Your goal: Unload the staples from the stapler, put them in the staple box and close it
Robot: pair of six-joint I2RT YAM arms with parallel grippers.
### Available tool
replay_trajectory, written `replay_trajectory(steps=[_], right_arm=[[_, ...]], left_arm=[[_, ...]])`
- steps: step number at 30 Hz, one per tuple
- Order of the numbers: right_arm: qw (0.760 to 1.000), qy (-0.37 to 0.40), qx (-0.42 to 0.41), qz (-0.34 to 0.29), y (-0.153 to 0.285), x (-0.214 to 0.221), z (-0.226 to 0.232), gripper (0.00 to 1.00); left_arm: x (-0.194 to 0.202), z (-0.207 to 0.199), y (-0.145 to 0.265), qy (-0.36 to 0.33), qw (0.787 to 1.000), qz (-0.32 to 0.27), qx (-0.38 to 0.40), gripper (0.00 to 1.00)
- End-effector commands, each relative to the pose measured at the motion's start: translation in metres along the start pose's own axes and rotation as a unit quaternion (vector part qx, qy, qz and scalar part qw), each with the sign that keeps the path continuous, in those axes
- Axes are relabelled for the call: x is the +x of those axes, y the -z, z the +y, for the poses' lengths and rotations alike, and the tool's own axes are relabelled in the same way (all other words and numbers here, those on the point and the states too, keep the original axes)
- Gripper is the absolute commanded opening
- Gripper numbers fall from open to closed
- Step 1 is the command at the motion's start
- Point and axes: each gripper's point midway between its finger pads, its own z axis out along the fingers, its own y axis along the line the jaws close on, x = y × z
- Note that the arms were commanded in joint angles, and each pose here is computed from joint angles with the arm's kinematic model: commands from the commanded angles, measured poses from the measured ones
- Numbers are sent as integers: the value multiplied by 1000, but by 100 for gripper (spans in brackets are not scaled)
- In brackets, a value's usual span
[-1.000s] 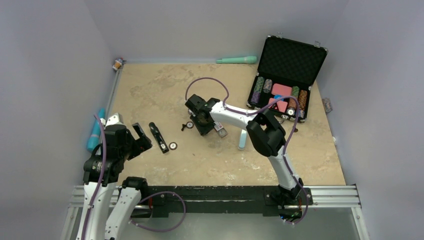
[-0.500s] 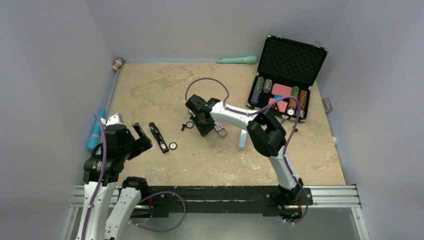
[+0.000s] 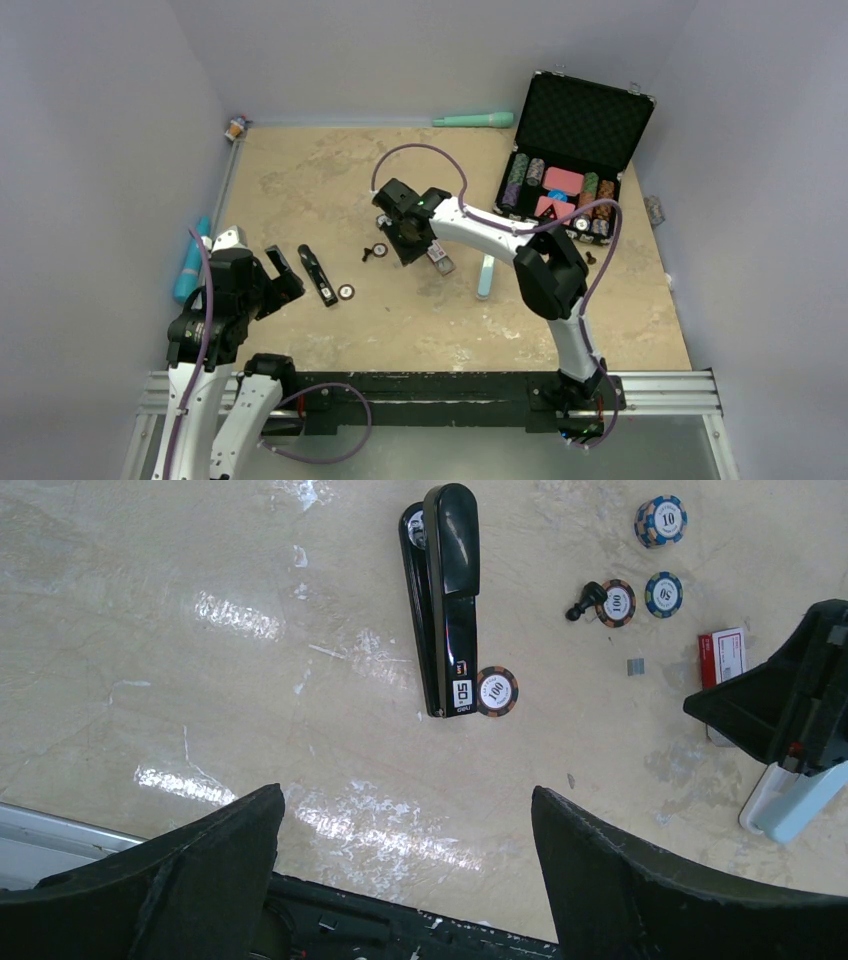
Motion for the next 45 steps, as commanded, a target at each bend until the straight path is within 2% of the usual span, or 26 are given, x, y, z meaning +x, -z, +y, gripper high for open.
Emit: replay_trajectory(steps=[1, 6, 8, 11, 14, 15, 16, 17, 29, 45], right_arm=[[999, -13, -12, -45, 38, -20, 6, 20], [999, -15, -11, -49, 43, -20, 6, 22], [998, -15, -14, -51, 42, -24, 8, 27], [998, -15, -11, -55, 36, -31, 9, 41], [999, -13, -2, -40, 17, -31, 7, 43], [973, -22, -60, -224, 191, -76, 14, 43], [998, -15, -1, -56, 28, -39, 7, 43], [999, -16, 7, -33, 7, -30, 6, 43], [999, -14, 31, -15, -22, -26, 3, 46], [1000, -7, 18, -20, -24, -37, 11, 47]], left_arm=[[-3, -2, -1, 7, 1000, -4, 2, 97], [-2, -3, -1, 9, 1000, -2, 4, 97], [-2, -3, -1, 9, 1000, -1, 5, 97], [-2, -3, -1, 8, 1000, 0, 5, 97], [-1, -3, -1, 8, 1000, -1, 4, 97], [-1, -3, -1, 8, 1000, -1, 4, 97], [-1, -3, -1, 8, 1000, 0, 4, 97], [-1, -3, -1, 9, 1000, -1, 5, 97], [-2, -3, -1, 8, 1000, -1, 5, 97], [-3, -3, 0, 10, 1000, -6, 6, 97]])
